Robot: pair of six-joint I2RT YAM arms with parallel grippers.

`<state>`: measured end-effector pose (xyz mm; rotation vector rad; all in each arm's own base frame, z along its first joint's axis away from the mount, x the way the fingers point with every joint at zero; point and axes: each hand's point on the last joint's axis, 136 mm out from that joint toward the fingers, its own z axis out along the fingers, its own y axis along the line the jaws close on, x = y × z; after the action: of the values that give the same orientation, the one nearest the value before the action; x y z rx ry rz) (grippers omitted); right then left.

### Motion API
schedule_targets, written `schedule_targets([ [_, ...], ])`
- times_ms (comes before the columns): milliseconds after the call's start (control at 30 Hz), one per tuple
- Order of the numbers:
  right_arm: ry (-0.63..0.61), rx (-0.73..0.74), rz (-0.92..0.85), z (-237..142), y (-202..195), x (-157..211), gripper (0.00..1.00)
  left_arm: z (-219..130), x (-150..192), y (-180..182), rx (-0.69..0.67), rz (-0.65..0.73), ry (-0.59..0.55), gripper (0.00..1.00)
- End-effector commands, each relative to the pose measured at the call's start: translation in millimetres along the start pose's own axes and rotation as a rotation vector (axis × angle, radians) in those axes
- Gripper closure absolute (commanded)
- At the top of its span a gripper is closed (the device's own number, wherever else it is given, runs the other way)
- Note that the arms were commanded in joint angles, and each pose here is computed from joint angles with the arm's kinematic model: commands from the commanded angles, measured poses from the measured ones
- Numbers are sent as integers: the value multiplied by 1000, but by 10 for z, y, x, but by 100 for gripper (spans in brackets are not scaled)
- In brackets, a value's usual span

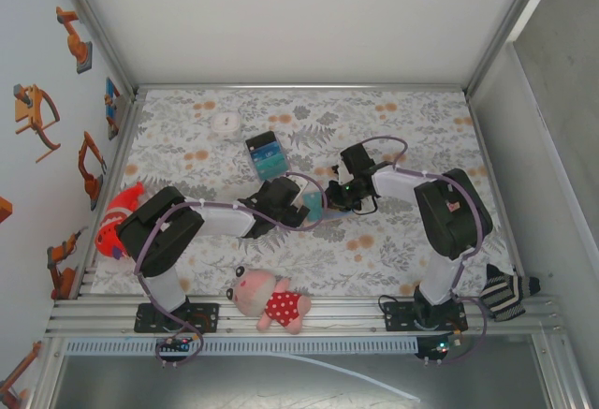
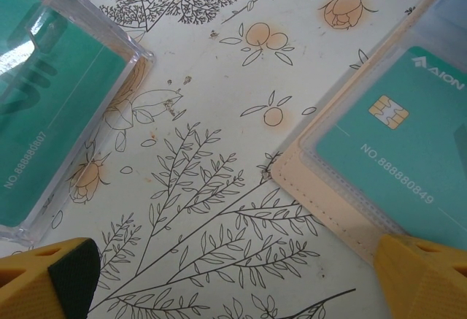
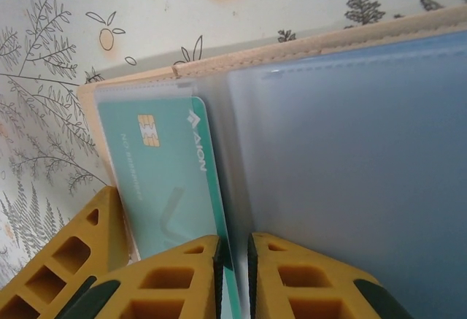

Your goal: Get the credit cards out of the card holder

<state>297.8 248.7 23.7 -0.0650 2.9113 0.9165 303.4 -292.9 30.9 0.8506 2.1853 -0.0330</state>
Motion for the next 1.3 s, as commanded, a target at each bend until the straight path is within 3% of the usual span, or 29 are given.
schedule_targets([
  [0,4,-47,23,19,62,-39,83,40,158,-2,-15,53,64,3],
  [567,-40,-319,86,-125,317,-99,88,7,139,-14,-19,68,66,3],
  [1267,-78,-318,104,-168,186,-86,99,3,147,8,-37,76,78,3],
])
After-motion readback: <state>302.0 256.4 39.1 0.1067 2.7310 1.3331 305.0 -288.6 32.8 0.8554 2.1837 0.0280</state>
